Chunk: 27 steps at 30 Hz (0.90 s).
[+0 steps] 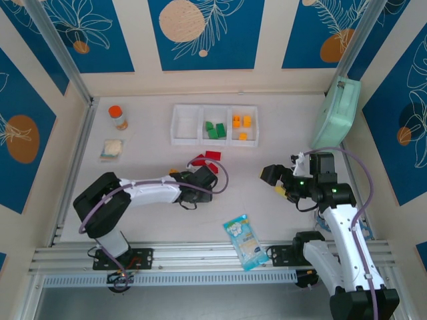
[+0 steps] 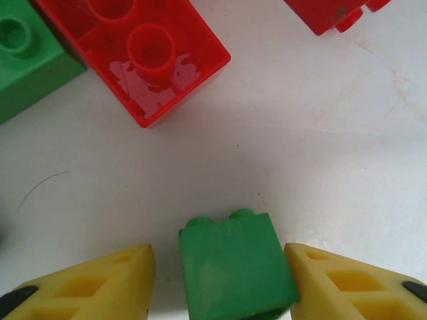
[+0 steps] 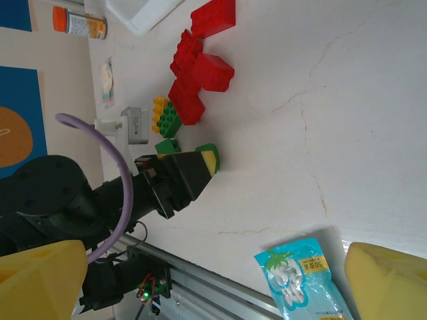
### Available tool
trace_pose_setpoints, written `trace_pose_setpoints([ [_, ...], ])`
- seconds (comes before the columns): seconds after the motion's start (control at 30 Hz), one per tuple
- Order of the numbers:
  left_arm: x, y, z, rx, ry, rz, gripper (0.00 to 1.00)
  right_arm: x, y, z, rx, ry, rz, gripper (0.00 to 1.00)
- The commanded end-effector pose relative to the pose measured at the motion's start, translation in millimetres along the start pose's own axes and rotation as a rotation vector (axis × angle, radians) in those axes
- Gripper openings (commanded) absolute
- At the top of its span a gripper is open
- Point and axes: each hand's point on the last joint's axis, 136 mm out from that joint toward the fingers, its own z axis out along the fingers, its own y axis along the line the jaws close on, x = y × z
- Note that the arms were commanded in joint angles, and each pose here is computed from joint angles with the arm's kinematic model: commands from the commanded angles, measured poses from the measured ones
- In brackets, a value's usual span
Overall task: Sort the legos into containers by color
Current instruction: Pick up the lego from the middle-left of the table.
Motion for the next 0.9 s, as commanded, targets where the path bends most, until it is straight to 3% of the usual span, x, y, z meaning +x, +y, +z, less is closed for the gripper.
trace_pose_setpoints([
  [0.0, -1.3, -6.1, 7.1, -0.013, 0.0, 0.006, 0.5, 3.6, 9.2, -6.9, -0.009, 0.017, -0.043, 0.99],
  [0.27, 0.3, -3.0, 11.6, -0.033, 0.003, 0.009, 0.4, 4.3, 6.0, -4.9, 0.004, 0.025, -0.051, 0.99],
  [0.5, -18.4, -9.2, -16.3, 0.005, -0.07, 0.052, 0.32, 3.0, 4.7, -0.8, 0.002, 0.032, -0.044, 0.99],
  [0.7, -71.0, -20.6, -55.0, 0.017, -0.19, 0.116, 0.32, 0.6, 5.0, 3.8, 0.005, 0.044, -0.046, 0.99],
  [0.87, -142.1, -26.2, -67.6, 0.046, -0.249, 0.126, 0.32, 1.2, 7.2, 6.8, 0.006, 0.058, -0.053, 0.99],
])
